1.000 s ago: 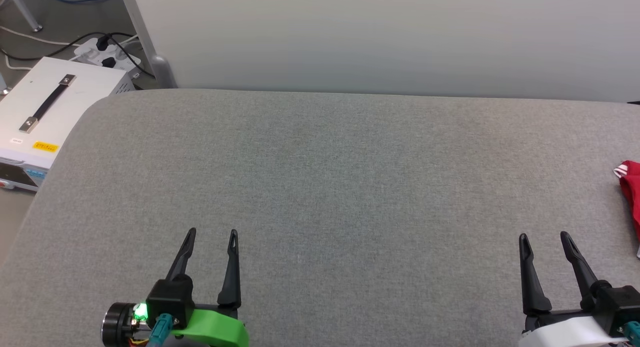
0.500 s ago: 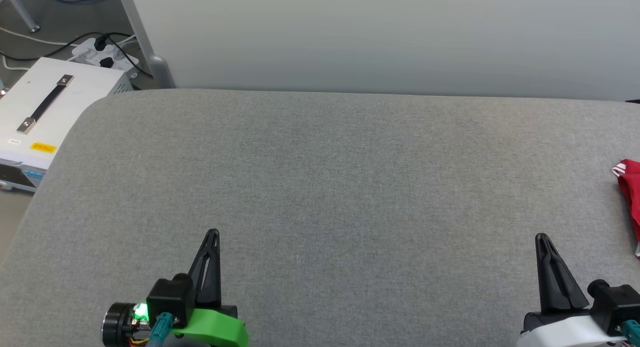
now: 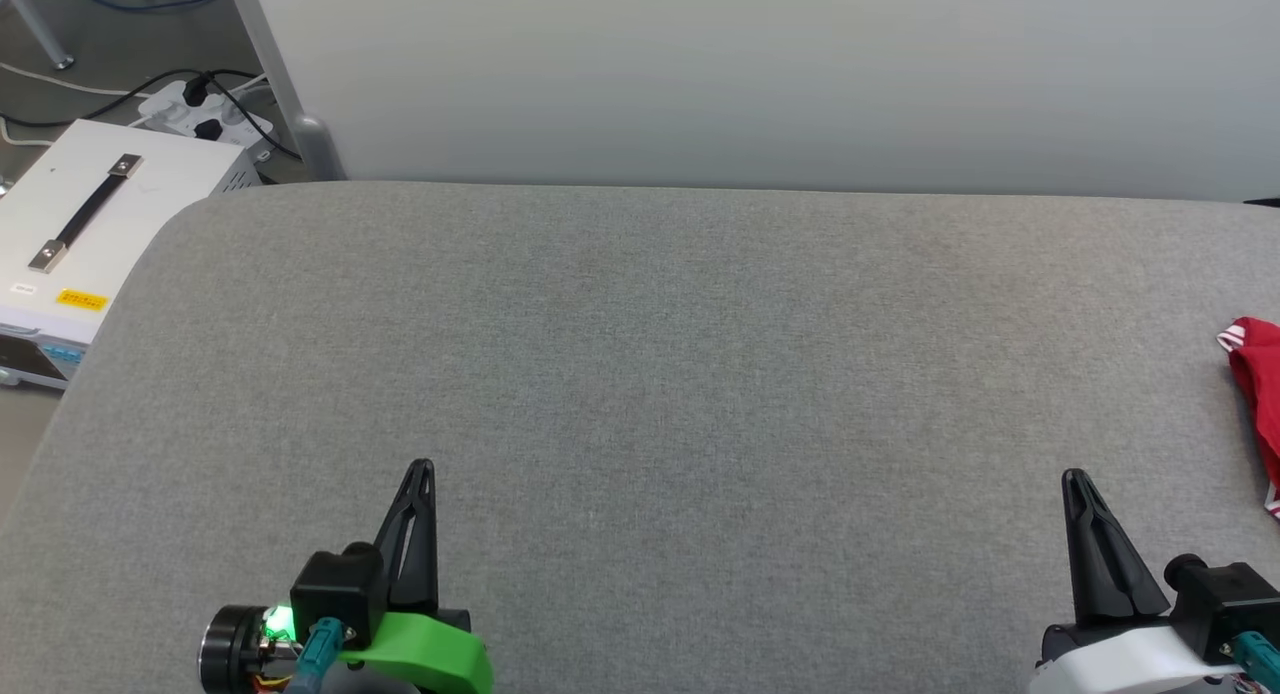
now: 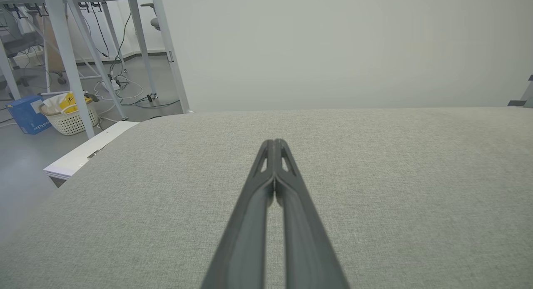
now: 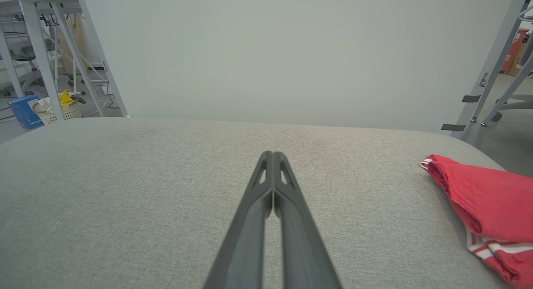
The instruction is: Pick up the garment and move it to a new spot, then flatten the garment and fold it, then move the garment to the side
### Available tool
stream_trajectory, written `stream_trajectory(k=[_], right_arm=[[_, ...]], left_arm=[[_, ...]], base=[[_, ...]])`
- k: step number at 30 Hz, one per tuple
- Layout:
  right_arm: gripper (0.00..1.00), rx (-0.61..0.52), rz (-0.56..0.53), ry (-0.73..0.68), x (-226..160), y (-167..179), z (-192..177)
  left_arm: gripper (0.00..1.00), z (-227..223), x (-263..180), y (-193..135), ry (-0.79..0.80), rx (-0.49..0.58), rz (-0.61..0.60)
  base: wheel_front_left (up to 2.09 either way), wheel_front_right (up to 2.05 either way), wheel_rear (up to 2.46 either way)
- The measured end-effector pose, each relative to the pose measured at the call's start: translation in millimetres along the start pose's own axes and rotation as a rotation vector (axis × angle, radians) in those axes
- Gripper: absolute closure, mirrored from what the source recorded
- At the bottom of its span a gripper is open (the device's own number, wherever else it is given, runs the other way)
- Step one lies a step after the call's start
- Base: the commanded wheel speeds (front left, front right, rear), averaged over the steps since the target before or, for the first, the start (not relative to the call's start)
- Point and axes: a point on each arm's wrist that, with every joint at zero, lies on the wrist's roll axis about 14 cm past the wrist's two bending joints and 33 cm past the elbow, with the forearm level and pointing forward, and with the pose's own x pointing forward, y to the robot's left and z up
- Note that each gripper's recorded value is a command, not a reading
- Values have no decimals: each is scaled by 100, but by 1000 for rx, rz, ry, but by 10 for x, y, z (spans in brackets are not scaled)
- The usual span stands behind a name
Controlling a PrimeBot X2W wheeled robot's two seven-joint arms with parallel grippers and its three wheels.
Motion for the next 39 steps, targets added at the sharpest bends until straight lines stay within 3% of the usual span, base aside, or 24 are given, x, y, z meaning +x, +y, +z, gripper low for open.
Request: stream_trajectory(k=[39], right_arm=[[100,-25,14,47,63,40,-13]], left_arm=[[100,3,57,32,41,19,6]], base=[[0,0,0]])
